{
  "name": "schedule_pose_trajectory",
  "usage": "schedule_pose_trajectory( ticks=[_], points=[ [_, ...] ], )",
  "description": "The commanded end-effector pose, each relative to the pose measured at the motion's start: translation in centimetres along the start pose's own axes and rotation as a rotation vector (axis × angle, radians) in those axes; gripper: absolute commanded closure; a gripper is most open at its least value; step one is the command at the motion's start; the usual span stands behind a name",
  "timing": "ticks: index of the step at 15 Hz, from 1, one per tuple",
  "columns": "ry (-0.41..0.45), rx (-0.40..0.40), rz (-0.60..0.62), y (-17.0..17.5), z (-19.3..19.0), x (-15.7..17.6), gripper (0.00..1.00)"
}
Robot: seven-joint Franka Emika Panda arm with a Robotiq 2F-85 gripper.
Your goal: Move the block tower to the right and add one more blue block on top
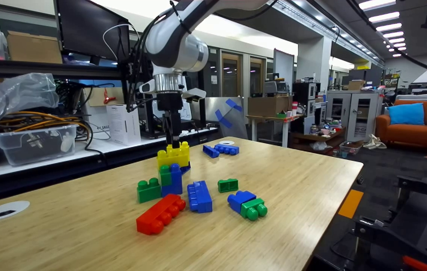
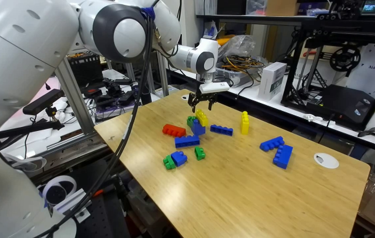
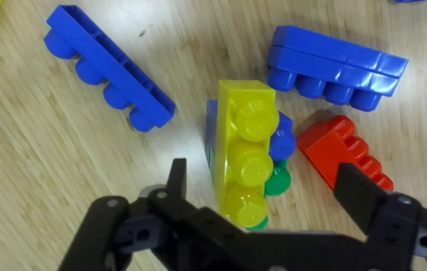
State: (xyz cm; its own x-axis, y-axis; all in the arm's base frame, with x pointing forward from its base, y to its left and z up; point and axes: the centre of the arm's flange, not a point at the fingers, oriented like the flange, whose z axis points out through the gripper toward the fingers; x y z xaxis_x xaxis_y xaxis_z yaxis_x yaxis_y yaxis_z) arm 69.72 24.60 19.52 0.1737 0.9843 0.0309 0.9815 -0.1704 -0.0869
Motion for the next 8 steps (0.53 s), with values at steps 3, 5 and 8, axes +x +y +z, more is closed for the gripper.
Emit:
schedule_pose_trajectory(
  ticks=[3,5,8],
  points=[
    [0.002,0.016,-0.007,0.2,1.3,0.5,0.00],
    [0.002,0.019,-0.009,0.2,1.8,0.6,0.00],
    [0.001,0.020,-0.011,0.3,2.2,0.7,0.00]
  ],
)
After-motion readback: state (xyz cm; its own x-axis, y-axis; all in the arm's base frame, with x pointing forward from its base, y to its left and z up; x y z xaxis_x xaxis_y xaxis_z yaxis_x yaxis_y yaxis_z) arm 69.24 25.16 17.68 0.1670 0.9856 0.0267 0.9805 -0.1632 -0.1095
